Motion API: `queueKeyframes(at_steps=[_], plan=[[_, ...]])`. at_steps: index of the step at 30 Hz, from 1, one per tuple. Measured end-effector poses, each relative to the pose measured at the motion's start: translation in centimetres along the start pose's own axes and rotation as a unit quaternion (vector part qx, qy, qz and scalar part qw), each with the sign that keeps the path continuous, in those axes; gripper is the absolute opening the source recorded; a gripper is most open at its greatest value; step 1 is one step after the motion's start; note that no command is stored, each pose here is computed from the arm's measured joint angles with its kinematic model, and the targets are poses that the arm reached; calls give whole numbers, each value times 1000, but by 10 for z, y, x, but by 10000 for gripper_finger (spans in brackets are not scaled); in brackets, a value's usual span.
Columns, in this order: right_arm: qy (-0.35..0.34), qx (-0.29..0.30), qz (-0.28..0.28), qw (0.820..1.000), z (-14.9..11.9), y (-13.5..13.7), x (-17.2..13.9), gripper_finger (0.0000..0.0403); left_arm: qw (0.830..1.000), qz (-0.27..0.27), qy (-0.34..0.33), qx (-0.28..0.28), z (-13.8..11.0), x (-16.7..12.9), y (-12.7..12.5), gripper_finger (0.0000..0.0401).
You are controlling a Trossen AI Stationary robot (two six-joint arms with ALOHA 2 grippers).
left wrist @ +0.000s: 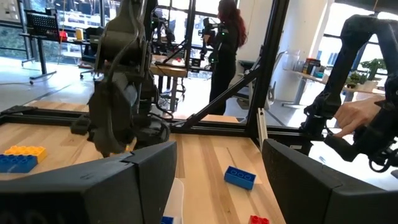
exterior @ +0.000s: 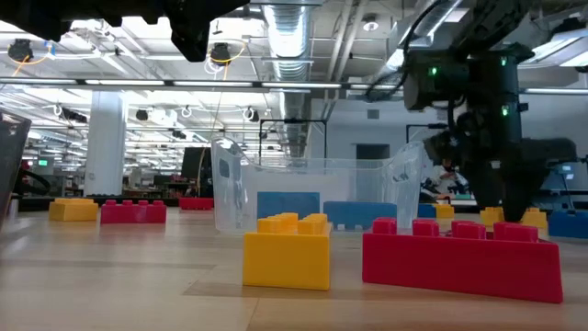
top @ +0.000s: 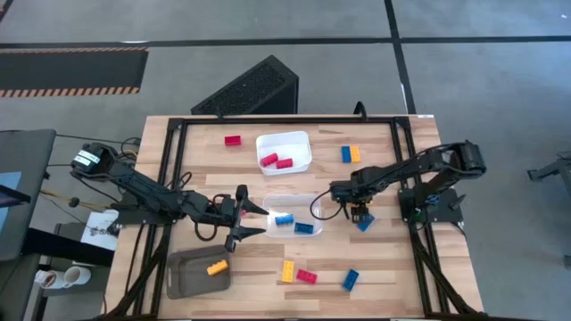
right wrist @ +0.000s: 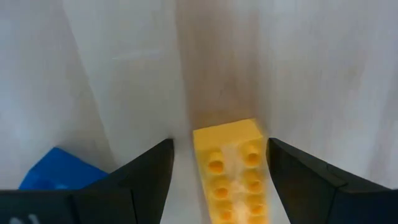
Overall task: Sort & place blocks by color
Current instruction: Put the yellow game piece into the black bin
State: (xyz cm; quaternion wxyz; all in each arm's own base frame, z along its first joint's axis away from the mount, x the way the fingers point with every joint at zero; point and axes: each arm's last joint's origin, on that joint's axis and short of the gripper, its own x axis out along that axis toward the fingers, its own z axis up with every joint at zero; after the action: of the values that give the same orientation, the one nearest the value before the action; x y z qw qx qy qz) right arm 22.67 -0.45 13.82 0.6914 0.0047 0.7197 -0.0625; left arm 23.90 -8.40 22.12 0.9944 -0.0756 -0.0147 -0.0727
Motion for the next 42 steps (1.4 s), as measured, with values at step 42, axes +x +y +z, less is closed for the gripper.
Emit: queueKeyframes(at_steps=[42], plan=[[-675,-4,109,730,21,66,-155,132,1000,2,9,-19,-2,0,0,231]])
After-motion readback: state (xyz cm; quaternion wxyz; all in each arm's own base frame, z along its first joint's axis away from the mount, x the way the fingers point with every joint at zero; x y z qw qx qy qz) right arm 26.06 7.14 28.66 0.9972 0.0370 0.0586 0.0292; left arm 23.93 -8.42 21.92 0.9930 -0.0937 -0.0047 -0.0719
